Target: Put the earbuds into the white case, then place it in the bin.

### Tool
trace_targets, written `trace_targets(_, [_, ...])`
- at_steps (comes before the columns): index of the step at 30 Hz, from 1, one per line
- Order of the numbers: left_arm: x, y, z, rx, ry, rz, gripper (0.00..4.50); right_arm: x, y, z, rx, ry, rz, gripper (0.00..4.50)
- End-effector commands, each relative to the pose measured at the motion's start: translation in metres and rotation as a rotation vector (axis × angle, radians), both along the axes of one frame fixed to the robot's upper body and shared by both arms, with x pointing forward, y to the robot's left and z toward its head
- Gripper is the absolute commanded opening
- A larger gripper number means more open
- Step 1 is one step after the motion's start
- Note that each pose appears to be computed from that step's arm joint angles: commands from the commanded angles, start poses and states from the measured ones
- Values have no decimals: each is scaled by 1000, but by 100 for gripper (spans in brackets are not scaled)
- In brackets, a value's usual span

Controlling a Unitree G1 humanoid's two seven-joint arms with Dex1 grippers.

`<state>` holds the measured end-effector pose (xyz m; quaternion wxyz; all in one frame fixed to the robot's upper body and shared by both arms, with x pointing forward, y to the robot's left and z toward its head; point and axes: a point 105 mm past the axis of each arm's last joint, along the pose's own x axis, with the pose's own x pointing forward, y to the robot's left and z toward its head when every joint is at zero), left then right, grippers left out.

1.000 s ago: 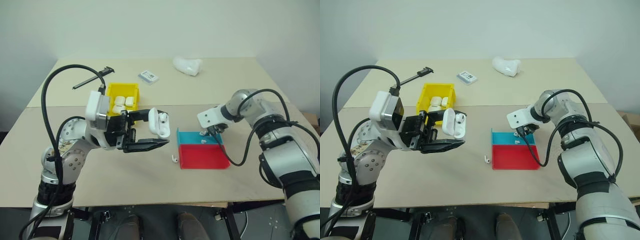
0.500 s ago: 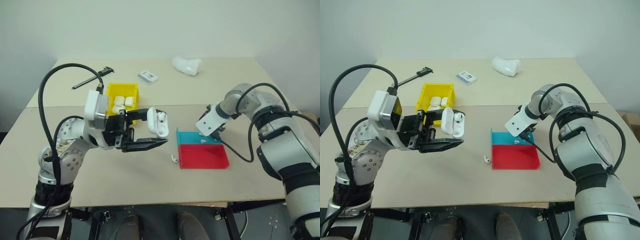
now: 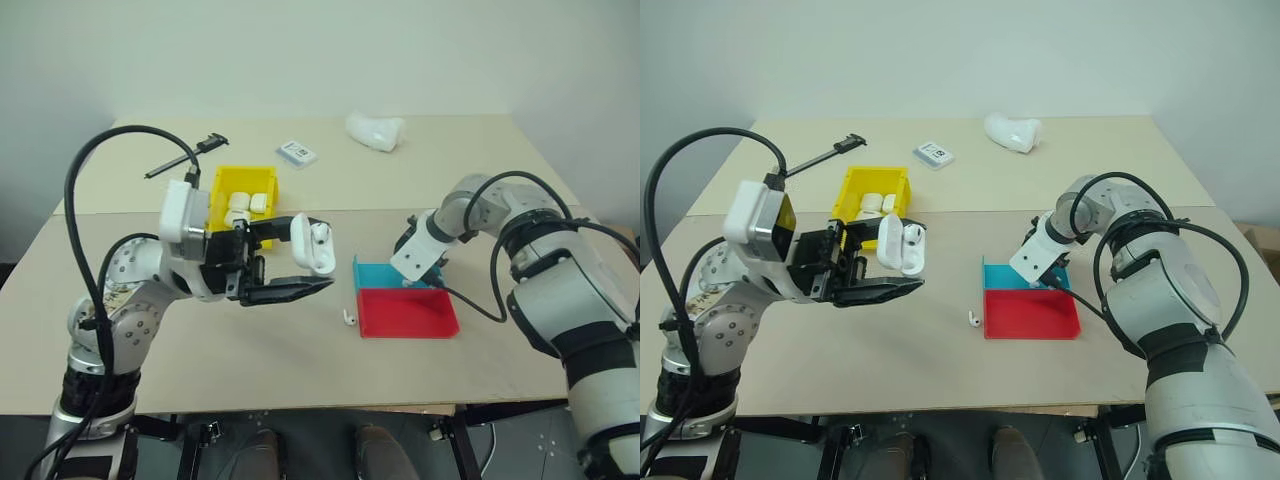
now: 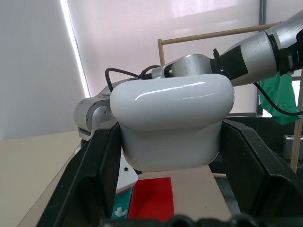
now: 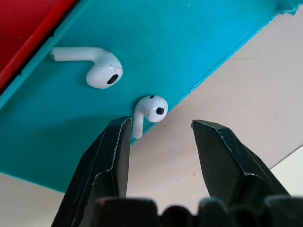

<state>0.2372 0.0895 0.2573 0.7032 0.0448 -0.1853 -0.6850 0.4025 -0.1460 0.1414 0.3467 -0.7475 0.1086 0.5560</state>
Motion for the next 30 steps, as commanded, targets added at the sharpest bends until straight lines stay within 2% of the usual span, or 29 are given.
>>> trace_targets(1, [-7, 1, 7, -2, -39, -3, 283, 4, 8, 22, 40, -33, -2, 248])
trace_targets(7, [-7, 1, 7, -2, -40, -3, 283, 2, 9, 20, 62, 16, -38, 248])
trace_targets(30, [-9, 3, 7, -1, -41, 13, 283, 1, 3, 3, 38, 43, -80, 248])
